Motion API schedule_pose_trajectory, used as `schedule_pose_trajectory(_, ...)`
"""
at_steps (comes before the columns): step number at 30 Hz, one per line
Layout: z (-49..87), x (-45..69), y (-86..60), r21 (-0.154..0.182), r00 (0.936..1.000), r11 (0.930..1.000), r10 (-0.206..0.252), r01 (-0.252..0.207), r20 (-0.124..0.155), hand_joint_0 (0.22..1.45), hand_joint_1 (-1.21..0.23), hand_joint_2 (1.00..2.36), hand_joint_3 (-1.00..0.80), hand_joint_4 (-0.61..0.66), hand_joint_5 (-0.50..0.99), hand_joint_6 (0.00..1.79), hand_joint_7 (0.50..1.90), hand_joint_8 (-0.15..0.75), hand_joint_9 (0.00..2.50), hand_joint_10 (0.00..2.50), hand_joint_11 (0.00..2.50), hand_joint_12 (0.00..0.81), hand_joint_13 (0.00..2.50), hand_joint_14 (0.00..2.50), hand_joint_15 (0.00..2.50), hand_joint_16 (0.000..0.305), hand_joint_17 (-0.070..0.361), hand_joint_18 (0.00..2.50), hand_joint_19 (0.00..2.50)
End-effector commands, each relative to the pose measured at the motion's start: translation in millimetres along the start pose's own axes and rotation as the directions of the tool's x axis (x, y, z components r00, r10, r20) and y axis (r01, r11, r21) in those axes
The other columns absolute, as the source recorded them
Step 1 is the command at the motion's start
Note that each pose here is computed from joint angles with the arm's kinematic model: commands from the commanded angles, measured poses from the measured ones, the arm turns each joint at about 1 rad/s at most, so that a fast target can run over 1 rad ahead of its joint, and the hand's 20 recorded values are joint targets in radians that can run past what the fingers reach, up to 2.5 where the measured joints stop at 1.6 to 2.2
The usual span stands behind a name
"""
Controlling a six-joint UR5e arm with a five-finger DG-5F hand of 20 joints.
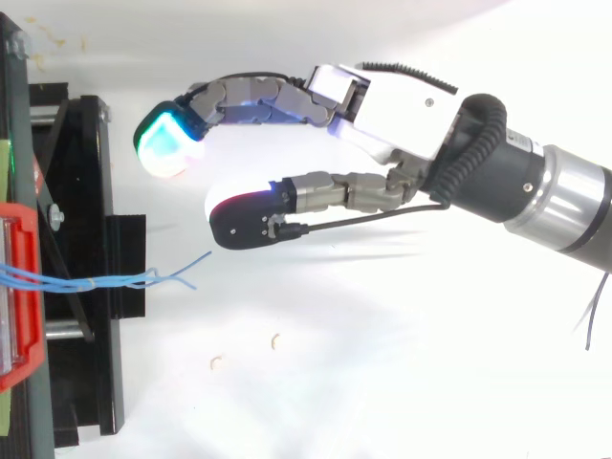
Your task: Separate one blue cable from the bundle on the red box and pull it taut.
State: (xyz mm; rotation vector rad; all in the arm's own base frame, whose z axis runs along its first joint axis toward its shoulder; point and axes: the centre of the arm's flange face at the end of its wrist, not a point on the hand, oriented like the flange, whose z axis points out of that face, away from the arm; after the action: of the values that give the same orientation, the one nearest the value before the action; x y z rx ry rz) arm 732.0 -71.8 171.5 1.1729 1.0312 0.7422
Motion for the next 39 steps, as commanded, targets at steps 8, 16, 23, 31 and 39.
schedule_pose_trajectory(8, 10.4, 33.0, -48.1, -0.087, 0.9986, 0.995, 0.049, -0.05, -0.019, 0.49, -0.58, 1.0, -0.47, 0.25, -0.2, 0.5, 0.77, 0.308, 0.45, 0.0, 0.15, 0.377, 0.27, 0.0, 0.04, 0.058, 0.13, 0.24, 0.07)
schedule_pose_trajectory(16, 11.8, 40.0, -45.0, -0.123, 0.9985, 0.991, 0.052, -0.054, -0.017, 0.5, -0.58, 1.0, -0.47, 0.26, -0.19, 0.5, 0.81, 0.31, 0.46, 0.0, 0.17, 0.379, 0.27, 0.0, 0.05, 0.058, 0.13, 0.25, 0.09)
schedule_pose_trajectory(23, 26.5, 66.6, -79.5, -0.167, 0.9919, 0.9795, 0.101, -0.113, -0.077, 0.5, -0.58, 1.0, -0.47, 0.27, -0.19, 0.5, 0.81, 0.311, 0.46, 0.0, 0.17, 0.378, 0.28, 0.0, 0.05, 0.058, 0.129, 0.26, 0.1)
schedule_pose_trajectory(31, 34.8, 75.6, -60.1, -0.204, 0.9823, 0.9643, 0.148, -0.169, -0.115, 0.49, -0.58, 1.0, -0.47, 0.29, -0.17, 0.5, 0.86, 0.312, 0.46, 0.0, 0.19, 0.376, 0.29, 0.0, 0.07, 0.057, 0.129, 0.28, 0.11)
schedule_pose_trajectory(39, 35.6, 72.6, -61.9, -0.182, 0.9599, 0.9483, 0.234, -0.26, -0.155, 0.5, -0.58, 1.0, -0.48, 0.3, -0.15, 0.5, 0.94, 0.321, 0.51, 0.0, 0.22, 0.379, 0.34, 0.0, 0.1, 0.056, 0.126, 0.33, 0.15)
